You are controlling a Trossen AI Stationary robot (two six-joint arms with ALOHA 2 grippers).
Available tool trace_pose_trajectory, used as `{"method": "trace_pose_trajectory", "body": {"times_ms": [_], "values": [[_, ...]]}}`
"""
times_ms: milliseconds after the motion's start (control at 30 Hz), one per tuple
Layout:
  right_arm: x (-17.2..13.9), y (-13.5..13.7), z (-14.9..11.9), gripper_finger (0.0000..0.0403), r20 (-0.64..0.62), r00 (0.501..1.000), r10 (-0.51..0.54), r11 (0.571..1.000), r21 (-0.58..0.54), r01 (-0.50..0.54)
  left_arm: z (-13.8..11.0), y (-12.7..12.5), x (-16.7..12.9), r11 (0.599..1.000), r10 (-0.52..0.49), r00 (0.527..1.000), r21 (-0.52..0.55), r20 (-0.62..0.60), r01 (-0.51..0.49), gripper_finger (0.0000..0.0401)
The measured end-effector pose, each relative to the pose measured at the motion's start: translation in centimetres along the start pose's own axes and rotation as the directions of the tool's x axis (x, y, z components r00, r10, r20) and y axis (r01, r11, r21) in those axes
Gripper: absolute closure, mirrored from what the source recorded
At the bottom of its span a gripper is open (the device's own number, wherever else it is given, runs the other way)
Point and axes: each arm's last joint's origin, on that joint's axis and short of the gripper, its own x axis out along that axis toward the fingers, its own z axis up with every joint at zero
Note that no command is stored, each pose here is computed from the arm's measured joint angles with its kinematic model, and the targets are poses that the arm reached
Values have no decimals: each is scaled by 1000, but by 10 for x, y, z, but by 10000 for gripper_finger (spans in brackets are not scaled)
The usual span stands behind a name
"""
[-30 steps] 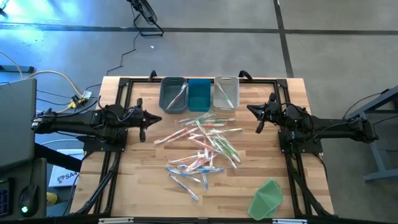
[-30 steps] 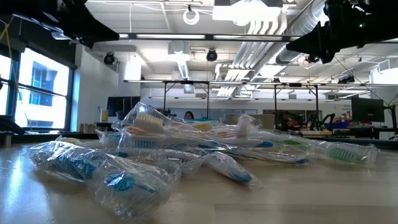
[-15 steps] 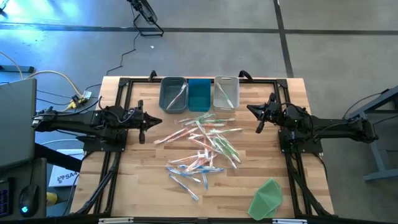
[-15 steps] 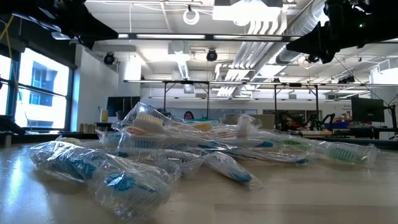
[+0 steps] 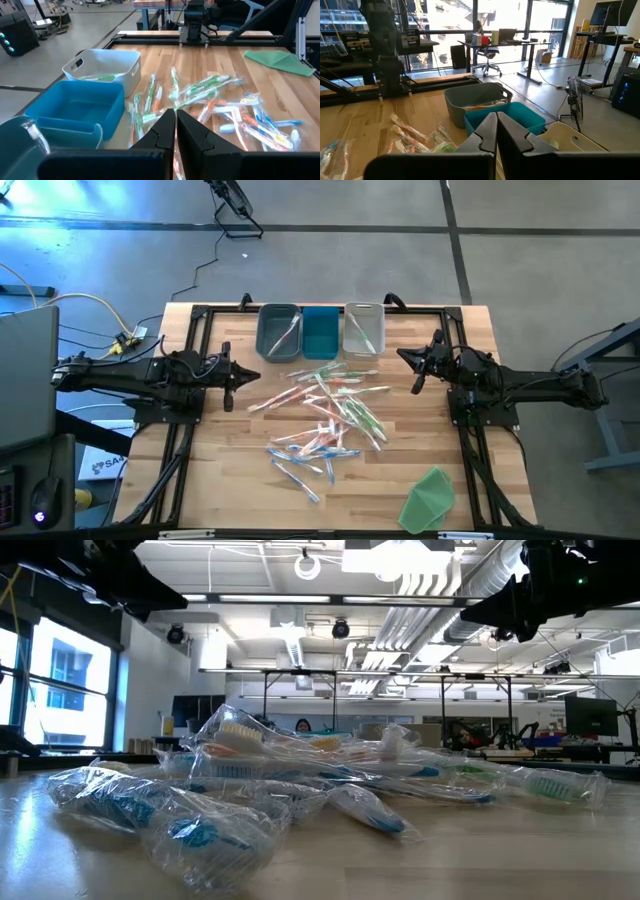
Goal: Pick & Place Toothbrushes
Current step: Put the orange toothbrush into the dark blue bin
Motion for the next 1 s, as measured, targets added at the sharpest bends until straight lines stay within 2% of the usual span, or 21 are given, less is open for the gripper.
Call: {"method": "trace_pose_trajectory", "body": {"times_ms": [767, 1000], "values": [[0, 0, 2, 401, 17, 1000, 0, 1000, 5, 0, 0, 0, 0, 1000, 4, 1000, 1, -4, -4, 391], [0, 0, 2, 401, 16, 1000, 0, 1000, 2, 0, -6, 1, 8, 995, 101, 992, -12, -72, -102, 391]]}}
